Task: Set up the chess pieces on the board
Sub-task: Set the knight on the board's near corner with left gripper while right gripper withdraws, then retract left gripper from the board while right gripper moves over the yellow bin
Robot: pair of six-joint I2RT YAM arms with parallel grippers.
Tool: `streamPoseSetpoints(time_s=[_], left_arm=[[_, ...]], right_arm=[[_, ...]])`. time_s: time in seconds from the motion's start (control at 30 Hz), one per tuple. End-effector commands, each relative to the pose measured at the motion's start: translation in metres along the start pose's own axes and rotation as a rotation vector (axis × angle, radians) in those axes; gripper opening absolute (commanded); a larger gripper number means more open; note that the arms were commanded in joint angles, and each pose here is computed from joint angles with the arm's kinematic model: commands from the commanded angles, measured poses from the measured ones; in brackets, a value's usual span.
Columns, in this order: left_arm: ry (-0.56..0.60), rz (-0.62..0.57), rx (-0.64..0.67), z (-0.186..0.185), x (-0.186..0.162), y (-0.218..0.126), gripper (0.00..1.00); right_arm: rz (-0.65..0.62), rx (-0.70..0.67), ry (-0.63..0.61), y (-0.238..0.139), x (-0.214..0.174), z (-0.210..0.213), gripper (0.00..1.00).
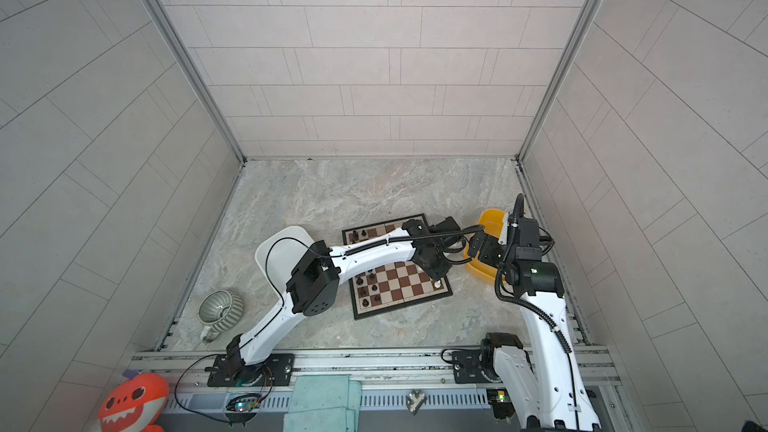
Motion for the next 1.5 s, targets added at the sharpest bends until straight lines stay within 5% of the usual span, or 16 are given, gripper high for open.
streamPoseSetpoints(time_s=[0.0, 0.2, 0.4, 0.6, 0.7, 0.9, 1.17, 1.47], left_arm=[[-0.007, -0.089, -0.005, -0.002, 0.013, -0.046, 0.33], [-0.092, -0.247, -0.033, 0.013, 0.03, -0.117, 0.37], [-0.264, -0.381, -0.12, 0.075, 0.019, -0.219, 0.44], [-0.385, -0.573, -0.268, 0.139, -0.054, -0.268, 0.83], [-0.398, -0.594, -0.299, 0.155, -0.093, -0.269, 0.94], [-0.366, -0.557, -0.304, 0.156, -0.131, -0.242, 0.95], [-0.391, -0.507, -0.254, 0.164, -0.146, -0.208, 0.94], [-0.401, -0.493, -0.244, 0.167, -0.145, -0.2, 0.94]], right_arm=[[-0.022, -0.036, -0.002, -0.01, 0.006, 0.0, 0.99], [-0.039, -0.061, 0.031, -0.012, 0.014, -0.001, 0.99], [-0.05, -0.158, 0.135, 0.013, 0.022, -0.014, 0.94], [0.051, -0.292, 0.172, 0.082, 0.03, -0.036, 0.86], [0.096, -0.335, 0.154, 0.11, 0.037, -0.046, 0.74], [0.308, -0.321, 0.055, 0.164, 0.053, -0.049, 0.52], [0.354, -0.298, 0.027, 0.189, 0.062, -0.049, 0.52], [0.397, -0.242, 0.034, 0.211, 0.061, -0.048, 0.42]])
Point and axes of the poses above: each gripper's point midway between its finger pads, its own y axis out along the fingers, its own z axis along the line the jaws close on, x = y × z, the point moved 9 cm from there along -y, back along the fingers, and after that the axes turned 6 degrees about -y, right-handed, at the moved point
